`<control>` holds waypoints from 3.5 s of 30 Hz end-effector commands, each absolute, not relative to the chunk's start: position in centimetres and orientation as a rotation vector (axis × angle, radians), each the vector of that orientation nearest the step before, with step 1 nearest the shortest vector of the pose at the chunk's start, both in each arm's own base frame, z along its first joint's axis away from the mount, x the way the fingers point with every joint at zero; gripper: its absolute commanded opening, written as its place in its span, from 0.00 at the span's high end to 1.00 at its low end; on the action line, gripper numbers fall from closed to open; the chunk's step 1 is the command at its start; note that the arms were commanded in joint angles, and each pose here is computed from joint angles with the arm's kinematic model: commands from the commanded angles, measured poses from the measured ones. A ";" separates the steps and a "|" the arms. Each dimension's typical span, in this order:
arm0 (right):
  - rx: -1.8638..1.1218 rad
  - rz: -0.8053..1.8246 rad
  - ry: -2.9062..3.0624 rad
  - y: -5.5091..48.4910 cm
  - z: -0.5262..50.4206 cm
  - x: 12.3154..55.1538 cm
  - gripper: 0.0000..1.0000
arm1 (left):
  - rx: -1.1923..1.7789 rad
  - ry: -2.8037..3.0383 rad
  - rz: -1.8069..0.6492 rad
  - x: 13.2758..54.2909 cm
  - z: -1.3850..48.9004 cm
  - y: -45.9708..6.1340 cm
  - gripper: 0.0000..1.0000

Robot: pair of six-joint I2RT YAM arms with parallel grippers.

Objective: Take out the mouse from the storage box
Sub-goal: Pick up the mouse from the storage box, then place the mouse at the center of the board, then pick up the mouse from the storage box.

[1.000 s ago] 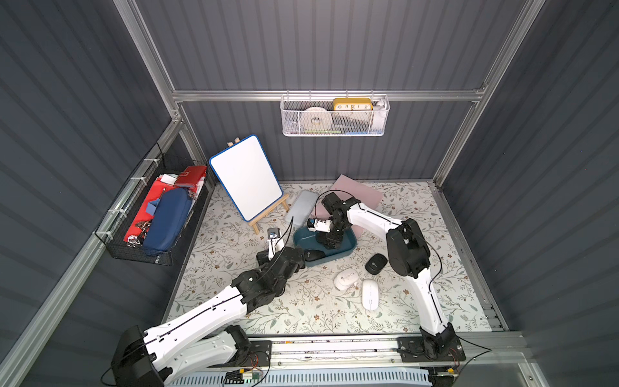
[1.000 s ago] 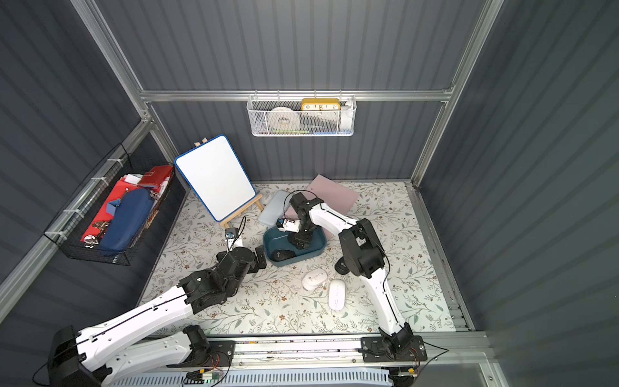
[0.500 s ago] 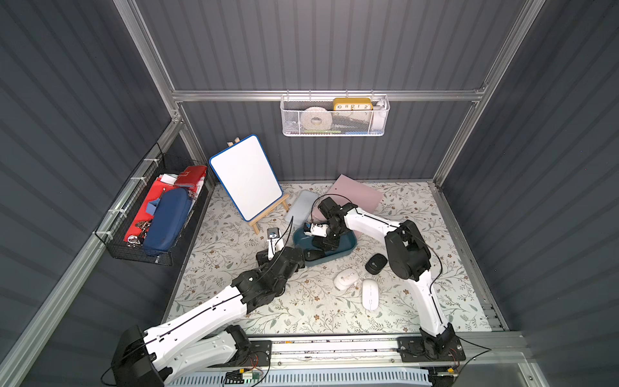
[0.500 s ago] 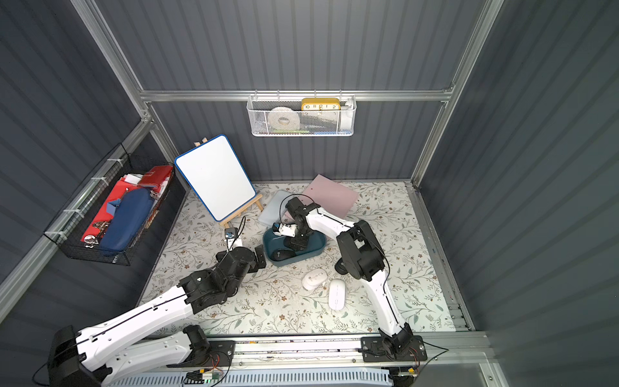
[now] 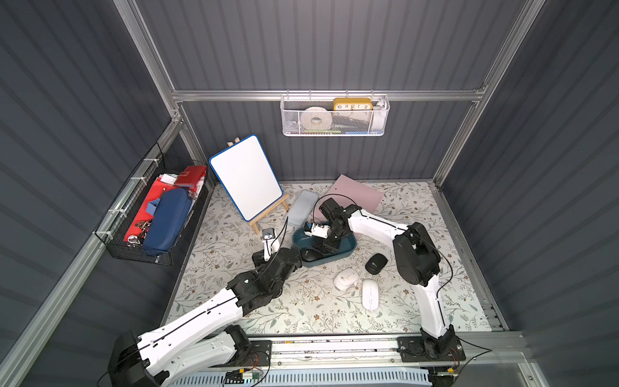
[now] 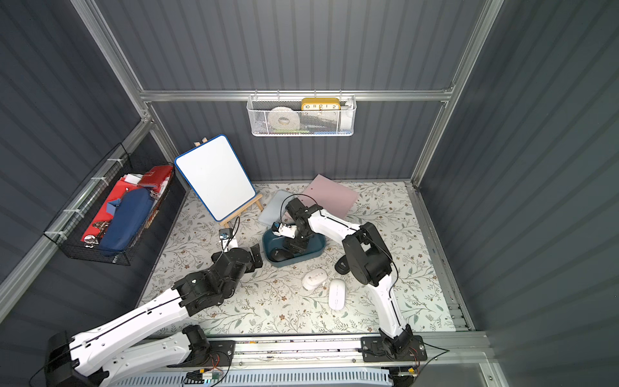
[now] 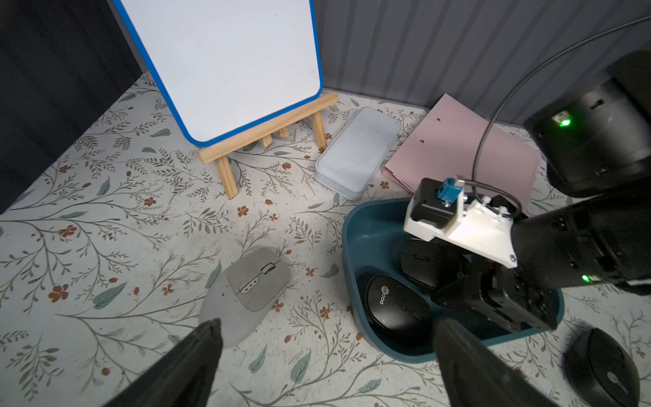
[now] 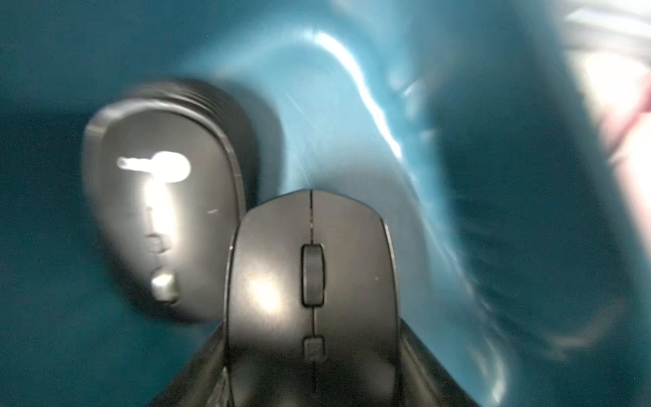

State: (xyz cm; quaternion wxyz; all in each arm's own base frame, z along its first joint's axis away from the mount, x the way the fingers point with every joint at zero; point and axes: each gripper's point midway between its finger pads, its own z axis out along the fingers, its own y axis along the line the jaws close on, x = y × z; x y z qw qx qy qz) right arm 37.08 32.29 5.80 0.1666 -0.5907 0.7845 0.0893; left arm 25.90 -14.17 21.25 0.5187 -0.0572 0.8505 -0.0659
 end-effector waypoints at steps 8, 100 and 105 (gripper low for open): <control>-1.550 0.313 2.124 35.6 13.4 30.5 0.66 | -0.328 1.838 -0.317 23.7 29.0 -9.7 0.01; -0.516 0.472 2.175 20.3 15.8 20.2 0.17 | 1.245 2.855 0.115 30.2 3.8 -24.0 0.11; -0.514 0.465 2.180 20.2 15.7 20.2 0.17 | 1.267 2.882 0.121 29.9 2.6 -23.9 0.15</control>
